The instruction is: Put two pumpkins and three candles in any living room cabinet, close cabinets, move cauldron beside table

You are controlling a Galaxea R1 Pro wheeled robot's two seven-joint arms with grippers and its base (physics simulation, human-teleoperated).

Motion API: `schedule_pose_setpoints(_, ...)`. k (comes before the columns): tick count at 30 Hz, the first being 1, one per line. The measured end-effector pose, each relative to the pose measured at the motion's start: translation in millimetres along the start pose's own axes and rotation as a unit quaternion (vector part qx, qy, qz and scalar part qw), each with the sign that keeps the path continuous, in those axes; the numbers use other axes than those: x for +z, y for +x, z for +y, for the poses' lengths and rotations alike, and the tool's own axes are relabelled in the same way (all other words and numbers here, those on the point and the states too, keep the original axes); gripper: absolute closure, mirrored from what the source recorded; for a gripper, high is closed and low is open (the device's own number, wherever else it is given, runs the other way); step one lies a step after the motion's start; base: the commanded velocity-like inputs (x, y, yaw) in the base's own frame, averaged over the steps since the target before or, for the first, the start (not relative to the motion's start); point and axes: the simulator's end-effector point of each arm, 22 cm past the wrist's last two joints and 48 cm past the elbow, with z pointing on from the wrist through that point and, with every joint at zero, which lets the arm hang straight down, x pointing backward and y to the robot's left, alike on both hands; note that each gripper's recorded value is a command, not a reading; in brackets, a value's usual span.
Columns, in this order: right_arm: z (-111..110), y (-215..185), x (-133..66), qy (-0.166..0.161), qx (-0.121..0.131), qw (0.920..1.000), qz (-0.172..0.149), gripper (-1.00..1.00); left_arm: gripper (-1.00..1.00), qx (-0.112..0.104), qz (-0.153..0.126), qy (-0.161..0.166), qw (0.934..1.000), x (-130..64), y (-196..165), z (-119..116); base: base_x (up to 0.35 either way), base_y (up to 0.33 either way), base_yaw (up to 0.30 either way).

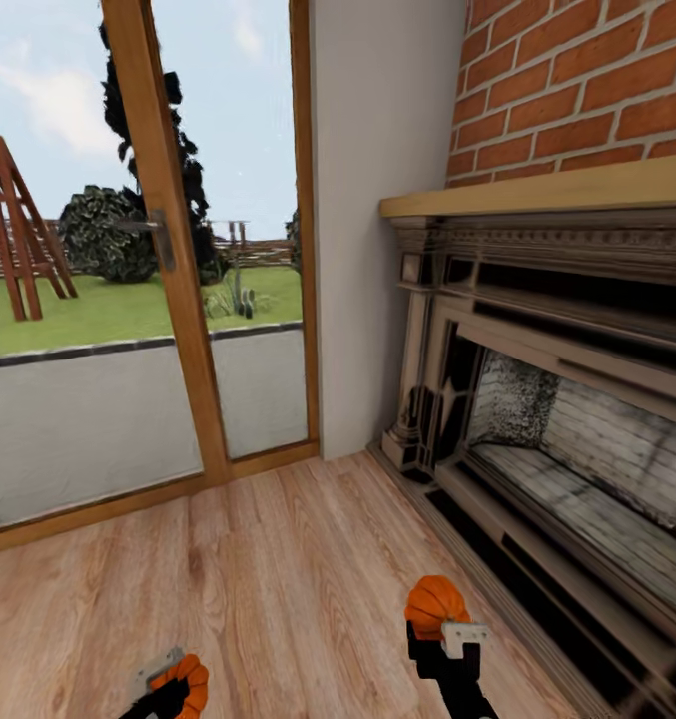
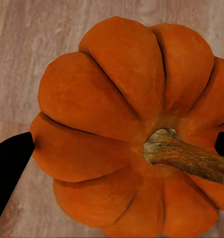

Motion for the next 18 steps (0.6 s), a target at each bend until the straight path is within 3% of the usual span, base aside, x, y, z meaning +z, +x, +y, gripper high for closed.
schedule_pose_setpoints(6,1,40,-20.5,0.014,-0.015,0.9998,0.001,1.0,1.0,-0.013,-0.046,0.001,0.9989,-13.5,-20,-9,0.0,0.0,-0.174)
schedule_pose_setpoints(10,-5,44,-31.8,0.019,-0.027,0.9993,-0.014,1.0,1.0,-0.01,-0.058,-0.009,0.9982,-21.7,-22,-4,-0.267,0.0,-0.175)
schedule_pose_setpoints(12,5,44,-35.3,0.02,-0.016,0.9996,-0.011,1.0,1.0,-0.015,-0.07,-0.005,0.9975,-28.0,-21,-11,-0.336,0.0,-0.214)
schedule_pose_setpoints(13,10,42,-36.3,0.012,-0.023,0.9996,-0.011,1.0,1.0,-0.011,-0.071,-0.002,0.9974,-30.1,-23,-14,-0.337,0.0,-0.222)
schedule_pose_setpoints(18,8,31,-39.5,0.019,-0.015,0.9996,-0.013,1.0,1.0,-0.008,-0.072,0.001,0.9974,-38.7,-29,-18,-0.337,0.0,-0.239)
